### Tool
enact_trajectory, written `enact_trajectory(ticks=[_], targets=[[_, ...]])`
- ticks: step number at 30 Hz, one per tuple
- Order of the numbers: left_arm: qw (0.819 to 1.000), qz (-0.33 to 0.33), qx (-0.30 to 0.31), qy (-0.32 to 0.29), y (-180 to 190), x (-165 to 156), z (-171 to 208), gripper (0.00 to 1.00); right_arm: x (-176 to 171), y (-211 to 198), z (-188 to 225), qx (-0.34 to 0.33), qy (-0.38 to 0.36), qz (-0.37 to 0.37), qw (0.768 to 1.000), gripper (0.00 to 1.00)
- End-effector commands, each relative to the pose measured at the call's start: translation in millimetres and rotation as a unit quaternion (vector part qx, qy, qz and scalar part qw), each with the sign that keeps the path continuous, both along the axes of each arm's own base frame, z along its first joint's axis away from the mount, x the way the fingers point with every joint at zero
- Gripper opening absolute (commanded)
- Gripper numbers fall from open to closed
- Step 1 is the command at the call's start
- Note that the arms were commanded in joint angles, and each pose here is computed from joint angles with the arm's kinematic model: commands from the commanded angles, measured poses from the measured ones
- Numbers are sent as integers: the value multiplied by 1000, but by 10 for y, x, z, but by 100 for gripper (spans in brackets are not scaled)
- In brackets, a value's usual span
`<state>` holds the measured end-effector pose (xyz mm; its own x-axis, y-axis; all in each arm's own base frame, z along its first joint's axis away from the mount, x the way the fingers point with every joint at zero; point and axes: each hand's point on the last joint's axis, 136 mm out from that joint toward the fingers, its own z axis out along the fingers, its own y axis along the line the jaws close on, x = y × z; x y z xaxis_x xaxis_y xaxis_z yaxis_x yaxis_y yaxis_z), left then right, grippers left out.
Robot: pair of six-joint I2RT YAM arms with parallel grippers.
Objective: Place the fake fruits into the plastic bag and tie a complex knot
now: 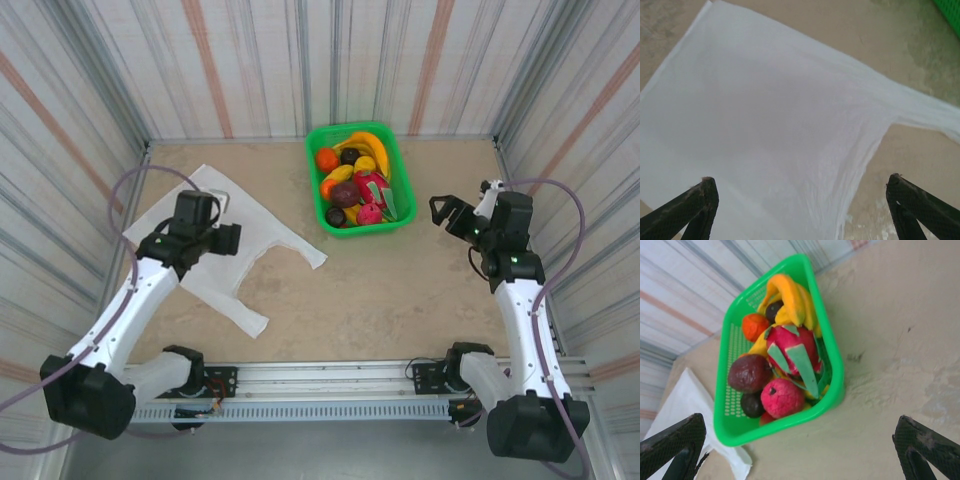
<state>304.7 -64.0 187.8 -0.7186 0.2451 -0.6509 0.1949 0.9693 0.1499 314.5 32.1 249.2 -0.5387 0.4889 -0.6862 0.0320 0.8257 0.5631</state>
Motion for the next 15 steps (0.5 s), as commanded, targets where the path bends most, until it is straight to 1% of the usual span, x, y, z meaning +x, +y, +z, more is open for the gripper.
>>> enact_trajectory(ticks=[1, 5, 7, 8, 11, 15], targets=[[995, -6, 84, 61, 103, -126, -228, 88, -61, 114, 11, 27, 19, 18, 999, 99], [991, -30, 79, 99, -84, -61, -436, 83, -51, 153, 22, 20, 16, 23, 999, 99], [989, -48, 60, 127, -212, -43, -574, 77, -50, 163, 5, 12, 16, 25, 1000, 99], [987, -51, 52, 140, -260, -38, -639, 75, -50, 170, -1, 7, 15, 26, 1000, 99], [985, -47, 44, 162, -309, -19, -775, 75, -39, 171, -28, 8, 16, 27, 999, 99], [984, -45, 46, 167, -347, 16, -911, 75, -14, 178, -91, 9, 21, 29, 999, 99]])
